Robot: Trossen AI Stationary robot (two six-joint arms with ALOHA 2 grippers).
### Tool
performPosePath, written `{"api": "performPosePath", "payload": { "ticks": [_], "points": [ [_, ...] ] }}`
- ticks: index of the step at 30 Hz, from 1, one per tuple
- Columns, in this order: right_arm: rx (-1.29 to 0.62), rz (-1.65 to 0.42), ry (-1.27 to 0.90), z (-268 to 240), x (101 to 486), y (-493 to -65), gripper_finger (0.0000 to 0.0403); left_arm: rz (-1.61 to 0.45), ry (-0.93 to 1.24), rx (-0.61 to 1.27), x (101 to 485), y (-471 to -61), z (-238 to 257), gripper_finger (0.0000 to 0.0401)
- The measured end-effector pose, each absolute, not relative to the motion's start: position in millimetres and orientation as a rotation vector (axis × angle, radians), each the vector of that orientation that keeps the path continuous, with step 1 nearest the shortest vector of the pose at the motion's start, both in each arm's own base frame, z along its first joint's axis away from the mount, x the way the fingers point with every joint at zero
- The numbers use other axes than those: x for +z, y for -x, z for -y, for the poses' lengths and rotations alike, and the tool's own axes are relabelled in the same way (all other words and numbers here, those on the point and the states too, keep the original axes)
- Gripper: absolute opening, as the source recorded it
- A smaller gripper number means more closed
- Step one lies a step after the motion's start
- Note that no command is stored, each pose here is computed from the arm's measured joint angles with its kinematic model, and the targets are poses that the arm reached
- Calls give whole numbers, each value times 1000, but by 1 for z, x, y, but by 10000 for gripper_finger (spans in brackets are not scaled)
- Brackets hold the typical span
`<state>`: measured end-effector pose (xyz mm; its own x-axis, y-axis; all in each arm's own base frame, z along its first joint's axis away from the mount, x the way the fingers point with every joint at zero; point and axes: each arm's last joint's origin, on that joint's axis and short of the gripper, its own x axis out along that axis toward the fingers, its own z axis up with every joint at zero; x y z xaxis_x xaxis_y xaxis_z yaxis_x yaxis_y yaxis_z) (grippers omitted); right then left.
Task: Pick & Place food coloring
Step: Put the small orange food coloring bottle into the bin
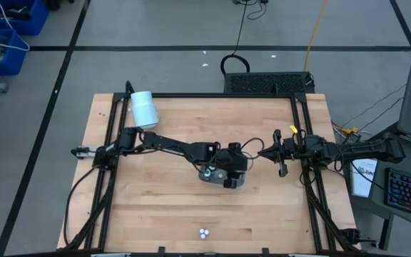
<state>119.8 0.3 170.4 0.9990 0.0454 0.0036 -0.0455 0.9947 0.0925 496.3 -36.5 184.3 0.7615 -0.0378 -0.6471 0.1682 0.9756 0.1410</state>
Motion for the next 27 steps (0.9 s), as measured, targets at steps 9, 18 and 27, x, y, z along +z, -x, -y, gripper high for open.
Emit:
{"api": "performPosePath", "payload": {
  "ticks": [9,18,27],
  "points": [
    [46,2,-90,0,170,-120,0,-843,-247,-223,279,-481,89,167],
    [46,8,-66,0,171,-120,0,-1133,-220,-370,303,-424,169,127],
    [46,9,-68,0,171,-120,0,-1140,-334,-335,230,-395,245,109]
  ]
}}
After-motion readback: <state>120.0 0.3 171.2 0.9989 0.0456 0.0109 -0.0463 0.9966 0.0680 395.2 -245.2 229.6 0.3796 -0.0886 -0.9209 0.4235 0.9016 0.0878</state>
